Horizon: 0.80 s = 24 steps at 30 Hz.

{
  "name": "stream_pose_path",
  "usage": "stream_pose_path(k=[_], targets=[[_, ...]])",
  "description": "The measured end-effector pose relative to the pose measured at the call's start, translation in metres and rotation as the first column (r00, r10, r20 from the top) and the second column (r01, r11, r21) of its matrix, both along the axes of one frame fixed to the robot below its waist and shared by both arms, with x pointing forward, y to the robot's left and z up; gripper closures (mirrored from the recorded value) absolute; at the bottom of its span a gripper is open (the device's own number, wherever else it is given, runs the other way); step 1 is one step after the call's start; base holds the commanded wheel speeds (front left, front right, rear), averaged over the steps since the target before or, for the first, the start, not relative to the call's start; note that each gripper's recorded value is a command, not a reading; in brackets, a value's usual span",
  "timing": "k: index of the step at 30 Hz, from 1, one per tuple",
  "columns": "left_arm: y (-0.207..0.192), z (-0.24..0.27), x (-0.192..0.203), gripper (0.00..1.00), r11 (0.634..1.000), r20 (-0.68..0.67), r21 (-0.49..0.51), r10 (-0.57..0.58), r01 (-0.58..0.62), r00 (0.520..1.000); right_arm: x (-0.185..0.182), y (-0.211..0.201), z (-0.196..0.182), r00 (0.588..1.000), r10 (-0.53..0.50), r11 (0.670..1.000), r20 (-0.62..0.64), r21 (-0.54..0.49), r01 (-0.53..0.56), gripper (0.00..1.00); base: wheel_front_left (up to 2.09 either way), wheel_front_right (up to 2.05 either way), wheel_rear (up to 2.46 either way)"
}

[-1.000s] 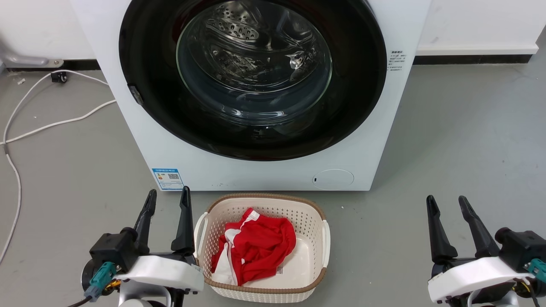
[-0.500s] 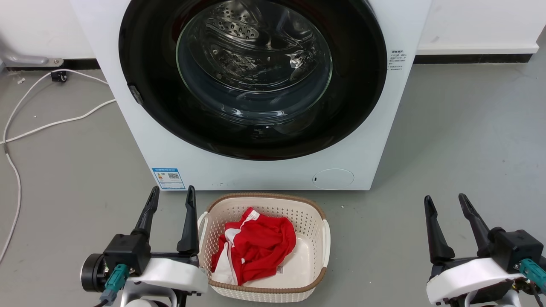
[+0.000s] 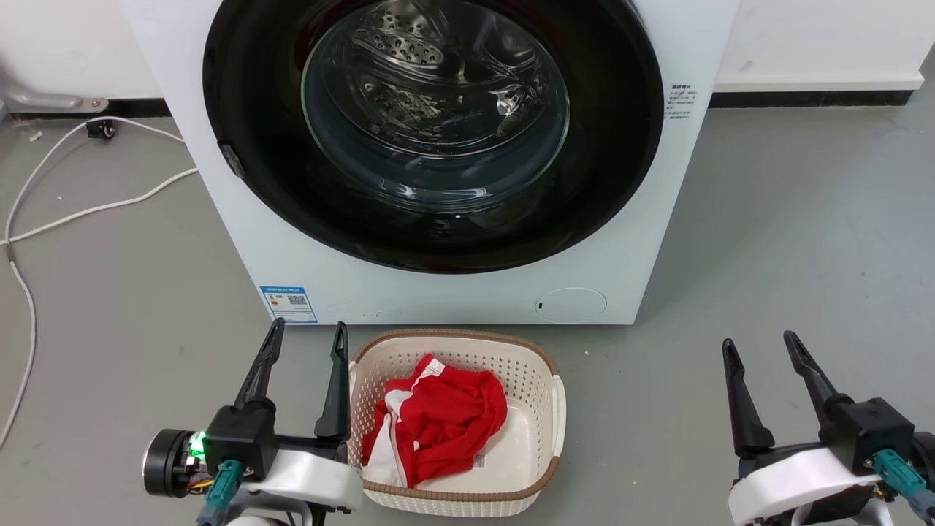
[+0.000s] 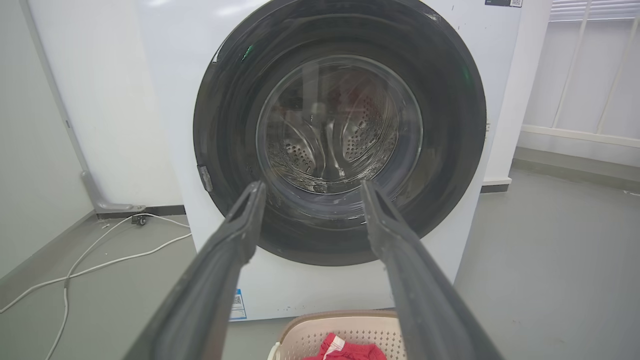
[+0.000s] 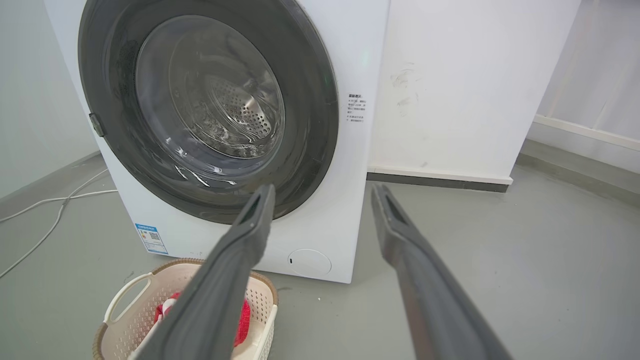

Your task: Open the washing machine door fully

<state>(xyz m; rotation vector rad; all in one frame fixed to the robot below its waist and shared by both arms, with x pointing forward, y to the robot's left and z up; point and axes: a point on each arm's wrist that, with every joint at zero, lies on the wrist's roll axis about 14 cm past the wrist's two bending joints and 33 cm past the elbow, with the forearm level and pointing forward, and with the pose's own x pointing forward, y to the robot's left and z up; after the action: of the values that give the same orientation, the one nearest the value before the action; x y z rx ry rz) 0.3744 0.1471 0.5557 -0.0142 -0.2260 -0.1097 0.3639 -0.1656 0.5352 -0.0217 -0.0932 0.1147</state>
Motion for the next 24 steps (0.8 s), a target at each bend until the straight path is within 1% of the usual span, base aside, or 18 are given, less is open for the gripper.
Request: stream_pose_path(k=[7,20,21,22,23,24], targets=[[-0.002,0.001,-0.001,0.0,0.999,0.012,0.036,-0.001,0.001,1.0,-0.0003,0.0022,0.0002,1.0,0.006,0.999,0.004,-0.032,-0.006,0.0,0.0,0.0,0.0],[-0.0021,-0.0013,-0.0017,0.0,1.0,0.006,0.026,0.001,-0.001,1.0,-0.0008,-0.0002,-0.001,1.0,-0.001,1.0,-0.001,-0.019,0.001,0.0,0.0,0.0,0.0],[-0.0019,-0.0014,-0.0017,0.0,1.0,0.006,0.026,0.001,-0.001,1.0,-0.0008,-0.0003,-0.0011,1.0,-0.001,1.0,-0.002,-0.017,0.001,0.31,0.0,0.0,0.0],[-0.002,-0.0014,-0.0017,0.0,1.0,0.006,0.025,0.001,-0.001,1.0,-0.0008,-0.0007,-0.0012,1.0,-0.002,1.0,-0.002,-0.008,0.002,0.87,0.0,0.0,0.0],[-0.0019,-0.0014,-0.0018,0.0,1.0,0.005,0.025,0.002,-0.002,1.0,-0.0008,-0.0006,-0.0014,1.0,-0.002,1.0,-0.003,-0.005,0.002,1.0,0.0,0.0,0.0],[-0.0017,-0.0013,-0.0019,0.0,1.0,0.006,0.025,0.002,-0.002,1.0,-0.0008,-0.0004,-0.0015,1.0,-0.001,1.0,-0.003,-0.004,0.001,1.0,0.0,0.0,0.0]])
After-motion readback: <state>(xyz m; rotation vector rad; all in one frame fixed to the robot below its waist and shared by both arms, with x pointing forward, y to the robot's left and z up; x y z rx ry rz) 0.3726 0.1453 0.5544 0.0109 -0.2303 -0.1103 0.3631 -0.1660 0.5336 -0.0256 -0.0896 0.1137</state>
